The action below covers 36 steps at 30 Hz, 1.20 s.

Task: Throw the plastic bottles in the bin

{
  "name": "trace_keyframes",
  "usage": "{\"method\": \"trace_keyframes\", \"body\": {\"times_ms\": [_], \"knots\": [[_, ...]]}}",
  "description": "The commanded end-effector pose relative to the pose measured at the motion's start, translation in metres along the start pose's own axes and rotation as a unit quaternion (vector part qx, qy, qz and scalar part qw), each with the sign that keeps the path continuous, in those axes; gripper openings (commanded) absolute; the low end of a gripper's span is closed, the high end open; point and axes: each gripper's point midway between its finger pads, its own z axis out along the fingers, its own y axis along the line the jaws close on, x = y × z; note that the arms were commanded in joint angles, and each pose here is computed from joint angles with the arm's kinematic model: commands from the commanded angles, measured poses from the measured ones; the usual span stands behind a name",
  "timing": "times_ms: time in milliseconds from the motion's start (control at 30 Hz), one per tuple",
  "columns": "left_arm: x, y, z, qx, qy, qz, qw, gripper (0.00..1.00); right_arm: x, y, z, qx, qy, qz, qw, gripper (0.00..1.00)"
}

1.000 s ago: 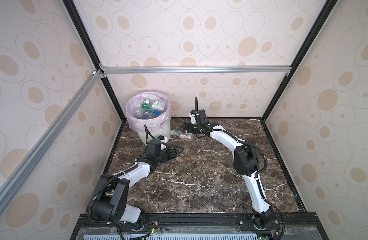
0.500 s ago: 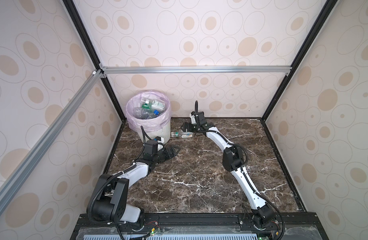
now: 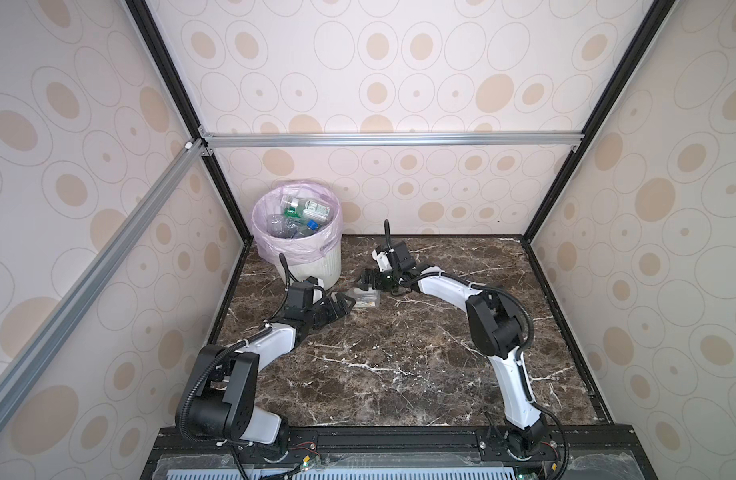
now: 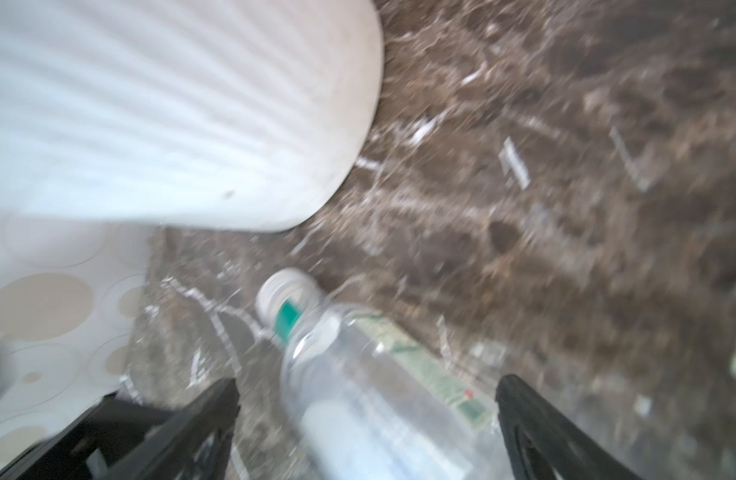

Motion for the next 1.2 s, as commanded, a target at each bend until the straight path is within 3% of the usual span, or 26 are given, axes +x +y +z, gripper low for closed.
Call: {"method": "trace_keyframes", "body": {"times_ms": [0, 200, 433, 633, 733, 900, 1067, 1167], "knots": [[-0.013, -0.004, -0.005, -0.016, -0.005, 0.035, 0.999, 0.99, -0.013, -0.003, -0.029, 0.008, -0.035, 0.013, 0.999, 1.0], [-0.018, -0.009, 0.001, -0.058, 0.0, 0.055, 0.997, 0.99, -0.026, -0.028, -0.07, 0.035, -0.059, 0.03, 0.997, 1.0], [-0.025, -0.024, 0.044, -0.195, 0.046, 0.067, 0.977, 0.99, -0.026, -0.033, -0.099, 0.041, -0.08, 0.024, 0.996, 1.0], [-0.027, -0.044, 0.069, -0.206, 0.033, 0.002, 0.978, 0.99, -0.017, -0.046, -0.122, 0.048, -0.094, 0.024, 0.994, 1.0], [-0.032, -0.039, 0.071, -0.263, 0.032, 0.042, 0.963, 0.99, -0.012, -0.054, -0.132, 0.044, -0.103, 0.032, 0.993, 1.0], [-0.026, -0.034, 0.068, -0.305, 0.037, 0.109, 0.945, 0.99, -0.005, -0.067, -0.142, 0.032, -0.111, 0.048, 0.992, 1.0], [-0.02, -0.04, 0.064, -0.328, 0.045, 0.141, 0.933, 0.99, -0.001, -0.075, -0.152, 0.03, -0.12, 0.055, 0.991, 1.0], [-0.02, -0.043, 0.069, -0.33, 0.044, 0.131, 0.934, 0.99, 0.002, -0.077, -0.154, 0.027, -0.122, 0.056, 0.991, 1.0]]}}
